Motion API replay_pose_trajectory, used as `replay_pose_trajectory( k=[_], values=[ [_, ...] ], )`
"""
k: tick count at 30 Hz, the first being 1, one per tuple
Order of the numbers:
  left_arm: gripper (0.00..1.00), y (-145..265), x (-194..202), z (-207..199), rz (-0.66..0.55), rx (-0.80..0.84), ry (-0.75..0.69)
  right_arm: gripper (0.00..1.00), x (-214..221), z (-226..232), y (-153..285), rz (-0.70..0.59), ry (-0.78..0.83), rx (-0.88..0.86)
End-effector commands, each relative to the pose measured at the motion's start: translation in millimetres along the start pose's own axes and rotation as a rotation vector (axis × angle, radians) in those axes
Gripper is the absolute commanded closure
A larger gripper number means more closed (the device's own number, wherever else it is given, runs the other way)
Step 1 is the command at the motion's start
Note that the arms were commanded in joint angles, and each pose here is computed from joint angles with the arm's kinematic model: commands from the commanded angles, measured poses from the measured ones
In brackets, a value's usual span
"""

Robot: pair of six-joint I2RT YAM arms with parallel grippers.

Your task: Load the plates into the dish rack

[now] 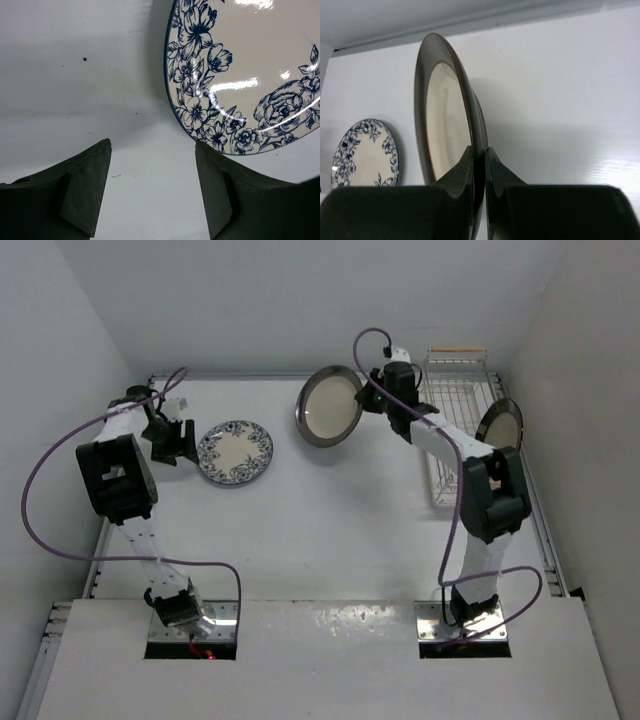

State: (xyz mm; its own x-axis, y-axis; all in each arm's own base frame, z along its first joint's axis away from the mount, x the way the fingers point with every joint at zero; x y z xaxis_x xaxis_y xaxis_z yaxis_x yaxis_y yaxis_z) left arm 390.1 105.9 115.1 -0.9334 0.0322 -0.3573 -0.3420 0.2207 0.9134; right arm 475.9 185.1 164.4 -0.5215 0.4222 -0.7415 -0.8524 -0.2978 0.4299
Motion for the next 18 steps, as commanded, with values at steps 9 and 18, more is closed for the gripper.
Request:
replay_pose_trajectory(
  k=[9,18],
  values=[
    [0.27,35,-15,-5,-0.094,-0.019,-0.055,1.00,-175,37,184,-0.505,0.375,-0.062],
    [0.27,40,-14,-7,-0.106,-0.012,-0.068,1.00,-214,-22,309,-0.601,0.584,0.425]
  ],
)
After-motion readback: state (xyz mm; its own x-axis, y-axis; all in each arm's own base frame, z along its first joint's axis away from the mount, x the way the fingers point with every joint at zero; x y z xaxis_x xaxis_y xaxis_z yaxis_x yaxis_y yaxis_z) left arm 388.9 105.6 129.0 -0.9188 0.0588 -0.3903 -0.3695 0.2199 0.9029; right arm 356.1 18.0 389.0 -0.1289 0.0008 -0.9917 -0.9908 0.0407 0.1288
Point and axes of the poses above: each gripper's point midway between its finger pads, its own y axis back along the fingers, its own z axis along the line the jaws close on, x = y × z, the point moved 7 cm from there along y, back along the fingers, and after that the axes turned 5 degrees about -y, right-handed, at the moved point
